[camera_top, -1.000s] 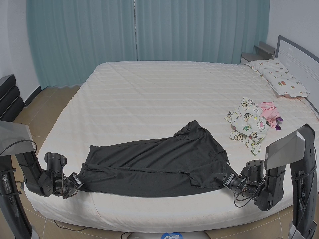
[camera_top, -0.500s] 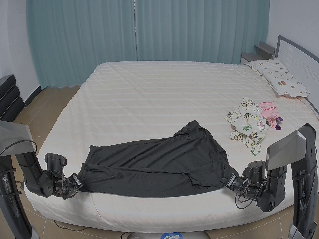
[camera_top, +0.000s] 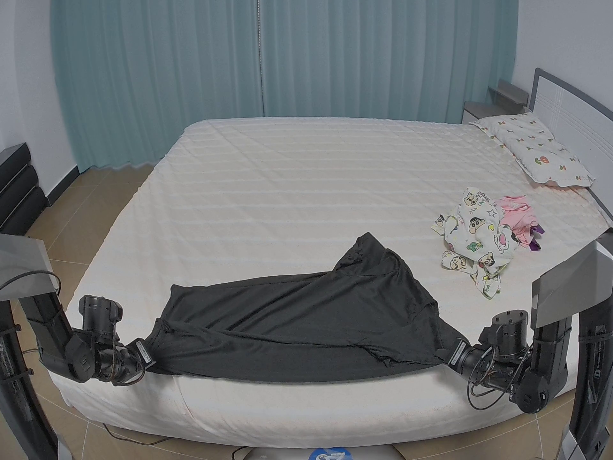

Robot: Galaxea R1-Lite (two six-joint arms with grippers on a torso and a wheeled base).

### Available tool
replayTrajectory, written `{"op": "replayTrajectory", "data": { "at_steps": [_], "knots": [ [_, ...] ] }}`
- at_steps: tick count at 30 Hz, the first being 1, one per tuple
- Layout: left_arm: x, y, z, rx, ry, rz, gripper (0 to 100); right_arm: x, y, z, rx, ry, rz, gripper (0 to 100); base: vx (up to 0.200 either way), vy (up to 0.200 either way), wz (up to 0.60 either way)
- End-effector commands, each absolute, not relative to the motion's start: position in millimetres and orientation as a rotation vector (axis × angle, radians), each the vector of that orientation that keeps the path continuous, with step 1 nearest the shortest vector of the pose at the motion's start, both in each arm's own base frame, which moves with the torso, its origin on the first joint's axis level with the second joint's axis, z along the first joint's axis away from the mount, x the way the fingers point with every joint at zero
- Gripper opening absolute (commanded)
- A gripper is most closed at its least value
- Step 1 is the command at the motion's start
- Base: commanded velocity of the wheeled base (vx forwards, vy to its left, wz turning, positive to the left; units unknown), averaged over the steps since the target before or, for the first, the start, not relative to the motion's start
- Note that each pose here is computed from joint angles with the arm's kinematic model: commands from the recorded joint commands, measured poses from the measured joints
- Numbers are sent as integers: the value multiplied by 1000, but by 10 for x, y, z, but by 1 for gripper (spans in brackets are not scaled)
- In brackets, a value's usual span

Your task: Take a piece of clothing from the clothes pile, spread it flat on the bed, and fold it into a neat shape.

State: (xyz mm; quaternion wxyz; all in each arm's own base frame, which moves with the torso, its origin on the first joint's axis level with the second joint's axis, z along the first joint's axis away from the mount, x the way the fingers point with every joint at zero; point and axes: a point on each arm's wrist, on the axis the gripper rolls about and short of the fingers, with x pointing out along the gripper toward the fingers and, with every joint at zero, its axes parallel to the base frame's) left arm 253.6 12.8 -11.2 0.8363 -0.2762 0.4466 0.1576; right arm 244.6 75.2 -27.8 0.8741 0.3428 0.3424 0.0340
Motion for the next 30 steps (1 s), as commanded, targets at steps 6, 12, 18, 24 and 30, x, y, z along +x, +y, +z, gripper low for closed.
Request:
{"op": "replayTrajectory", "data": {
  "at_steps": [6,12,18,24,30],
  "knots": [
    [2408,131,-78,-524,1030,330,0,2230,768,-293,634,791,98,0,0,0,0],
    [2406,127,-115,-522,1045,331,0,2212,789,-377,617,825,96,0,0,0,0],
    [2387,115,-157,-519,1067,331,100,2211,793,-449,612,840,93,100,0,0,0],
    [2382,129,-116,-519,1052,332,100,2230,766,-235,627,754,107,100,0,0,0],
    [2413,239,46,-546,968,350,100,2320,587,12,651,623,84,100,0,0,0]
  ]
}}
